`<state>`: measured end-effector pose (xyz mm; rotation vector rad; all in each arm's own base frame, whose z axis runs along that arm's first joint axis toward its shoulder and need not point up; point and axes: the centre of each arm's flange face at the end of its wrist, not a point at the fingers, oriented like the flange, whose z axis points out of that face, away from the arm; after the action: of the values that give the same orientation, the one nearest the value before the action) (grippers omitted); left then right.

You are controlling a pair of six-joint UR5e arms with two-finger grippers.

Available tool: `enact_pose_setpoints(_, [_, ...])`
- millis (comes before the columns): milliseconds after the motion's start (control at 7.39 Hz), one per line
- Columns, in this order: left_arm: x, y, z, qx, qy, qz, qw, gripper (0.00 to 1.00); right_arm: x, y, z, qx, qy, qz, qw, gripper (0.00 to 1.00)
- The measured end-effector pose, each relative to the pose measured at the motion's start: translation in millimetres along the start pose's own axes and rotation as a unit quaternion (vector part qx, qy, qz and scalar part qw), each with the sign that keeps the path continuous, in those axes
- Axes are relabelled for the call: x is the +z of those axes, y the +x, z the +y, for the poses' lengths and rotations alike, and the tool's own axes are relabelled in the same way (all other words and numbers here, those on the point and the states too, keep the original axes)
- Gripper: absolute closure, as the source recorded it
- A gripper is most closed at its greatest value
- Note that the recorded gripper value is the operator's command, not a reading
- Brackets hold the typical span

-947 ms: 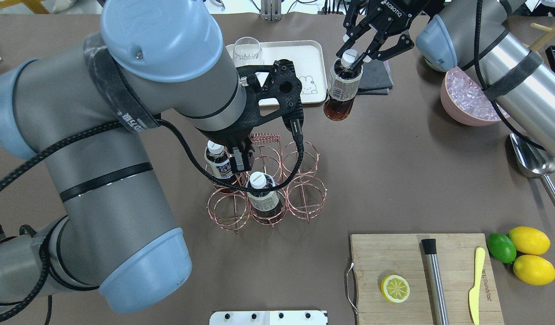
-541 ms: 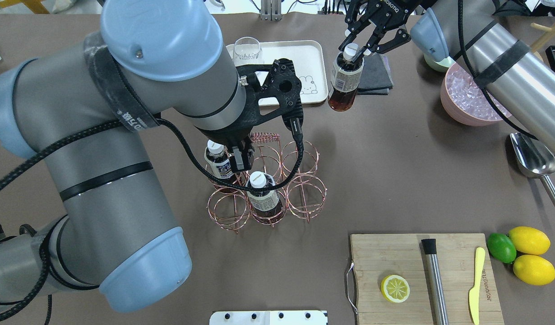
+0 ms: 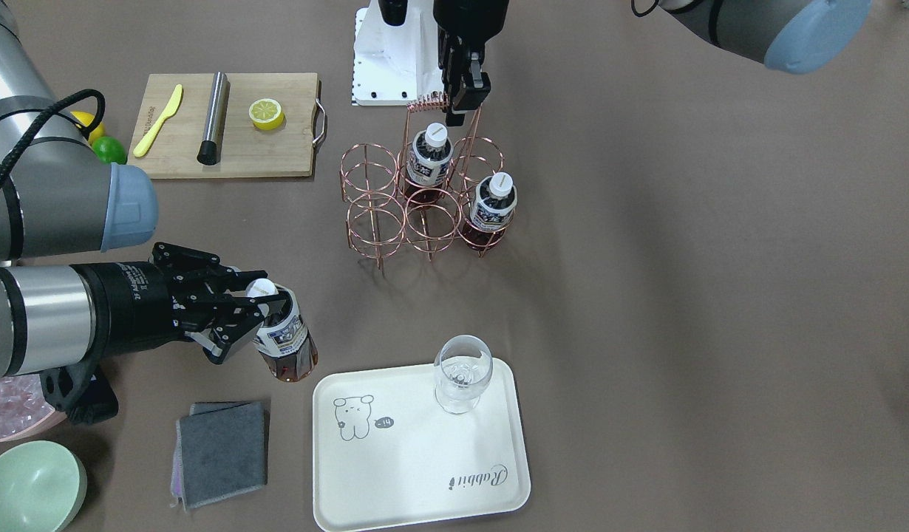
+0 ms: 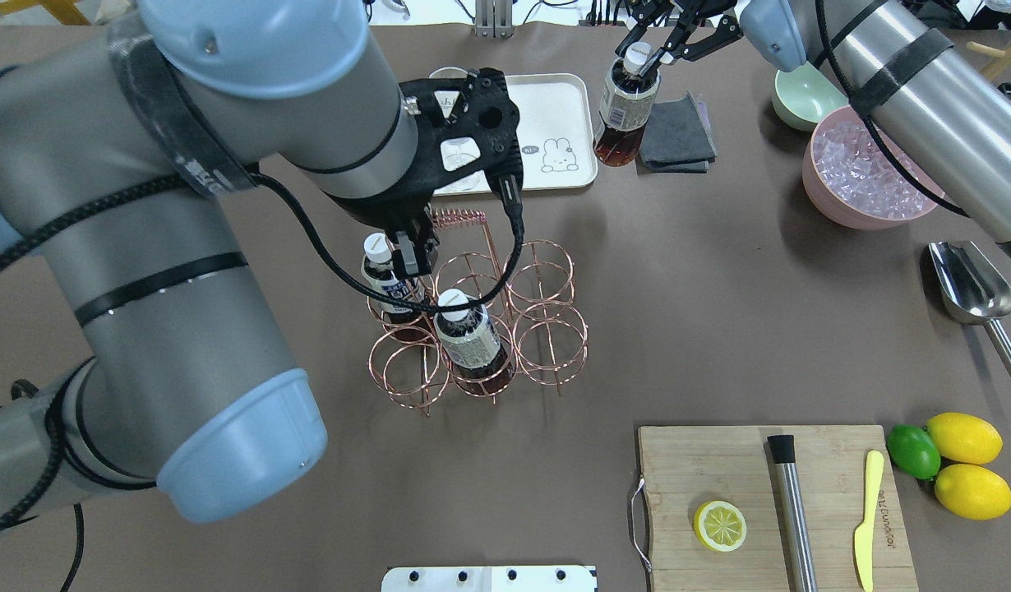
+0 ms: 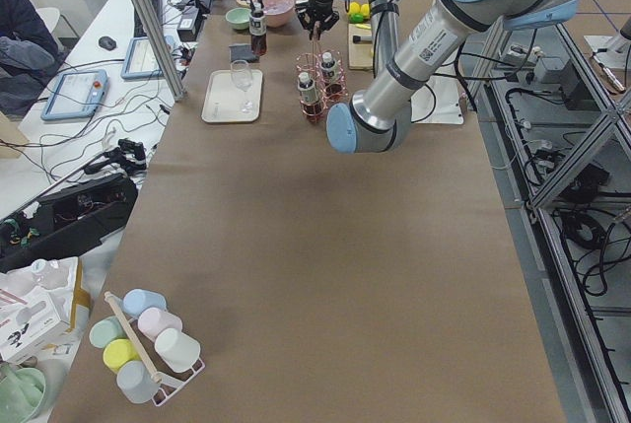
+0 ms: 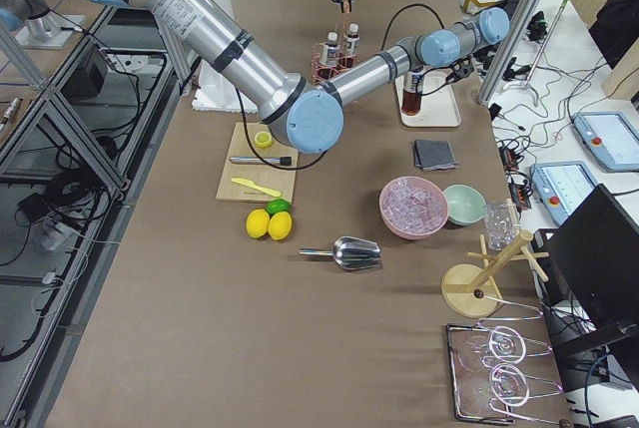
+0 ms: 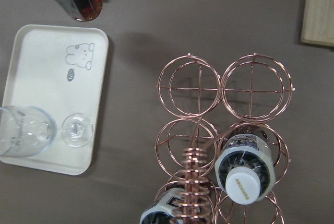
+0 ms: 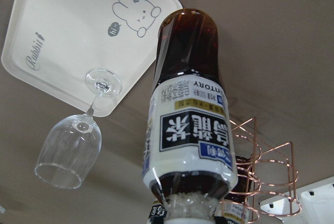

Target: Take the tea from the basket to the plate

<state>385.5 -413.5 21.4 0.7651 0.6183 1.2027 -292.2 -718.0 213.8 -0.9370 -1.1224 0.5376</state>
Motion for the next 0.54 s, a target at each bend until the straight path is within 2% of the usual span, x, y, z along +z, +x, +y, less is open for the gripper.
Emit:
enact_pose_setpoints(271, [-17,-34,27,-0.013,-0.020,-0.022,0.9995,1.00,-10,-7,-6,-0.054,0.004,-0.005,0.9985,1.00])
enact_pose_setpoints(541, [-21,-56,66,-0.024,-0.045,-0.026,0.9983,1.00,-16,-16,1,-0.097,0.005,-0.008,0.9953,1.00])
